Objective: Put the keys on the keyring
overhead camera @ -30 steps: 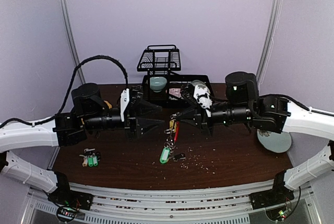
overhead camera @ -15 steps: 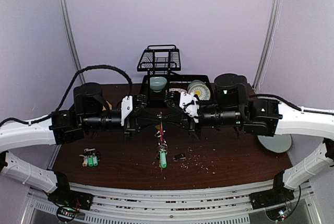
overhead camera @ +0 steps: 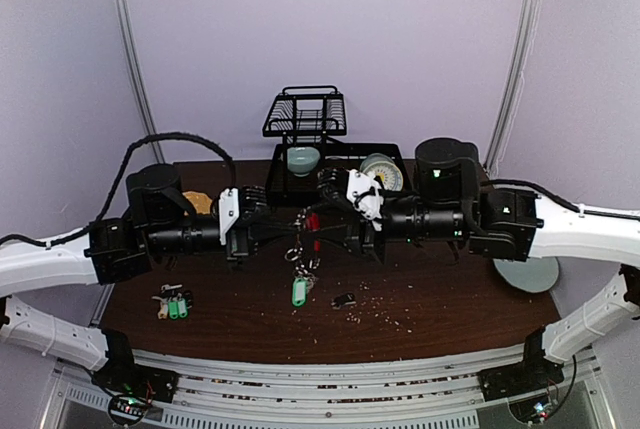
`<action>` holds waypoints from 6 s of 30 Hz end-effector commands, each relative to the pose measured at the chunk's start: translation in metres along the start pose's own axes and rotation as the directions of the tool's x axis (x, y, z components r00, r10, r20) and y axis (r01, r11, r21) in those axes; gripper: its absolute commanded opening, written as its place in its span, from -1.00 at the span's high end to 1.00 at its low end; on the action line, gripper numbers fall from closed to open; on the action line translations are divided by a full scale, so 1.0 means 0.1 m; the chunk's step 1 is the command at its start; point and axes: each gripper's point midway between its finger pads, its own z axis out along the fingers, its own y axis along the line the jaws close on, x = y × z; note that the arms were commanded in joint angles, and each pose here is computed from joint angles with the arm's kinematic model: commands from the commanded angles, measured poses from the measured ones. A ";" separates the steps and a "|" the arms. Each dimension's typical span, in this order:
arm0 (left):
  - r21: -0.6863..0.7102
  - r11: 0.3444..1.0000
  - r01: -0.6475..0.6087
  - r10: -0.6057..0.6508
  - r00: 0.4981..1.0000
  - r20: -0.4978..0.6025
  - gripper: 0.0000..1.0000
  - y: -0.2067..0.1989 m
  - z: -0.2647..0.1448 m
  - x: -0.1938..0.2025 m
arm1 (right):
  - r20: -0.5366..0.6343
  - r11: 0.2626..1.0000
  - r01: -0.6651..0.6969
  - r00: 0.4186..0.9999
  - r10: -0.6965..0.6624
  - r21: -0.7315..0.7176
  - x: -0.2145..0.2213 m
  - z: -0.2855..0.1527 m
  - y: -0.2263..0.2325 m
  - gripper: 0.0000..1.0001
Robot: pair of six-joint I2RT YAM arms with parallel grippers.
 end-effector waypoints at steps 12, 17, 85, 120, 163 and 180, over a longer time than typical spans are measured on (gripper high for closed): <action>0.135 0.917 -0.375 0.314 0.888 0.336 1.00 -0.37 -0.37 -0.76 | 0.298 0.972 -0.077 0.944 0.143 -0.223 -0.72 -0.51 0.20 -0.17; 0.109 0.957 -0.270 0.194 0.870 0.454 1.00 -0.30 -0.42 -1.03 | 0.320 0.945 -0.074 0.930 0.180 -0.317 -0.89 -0.53 0.30 -0.15; 0.095 0.770 -0.631 0.548 0.729 0.410 1.00 -0.35 -0.72 -1.54 | 0.384 0.974 0.079 0.923 0.008 -0.211 -1.07 -0.63 0.41 0.37; -0.080 0.765 -0.639 0.643 0.754 0.134 1.00 0.04 -0.44 -0.97 | 0.315 0.988 -0.014 0.947 0.061 -0.151 -0.80 -0.42 0.25 0.42; -0.041 0.830 -0.556 0.534 0.772 0.343 1.00 -0.22 -0.41 -1.10 | 0.440 0.978 0.062 0.897 0.032 -0.199 -1.06 -0.14 0.31 0.82; -0.111 0.927 -0.358 0.372 0.914 0.162 -0.03 0.08 -0.36 -0.81 | 0.233 0.968 0.216 0.942 -0.240 0.126 -0.65 -0.28 -0.08 1.00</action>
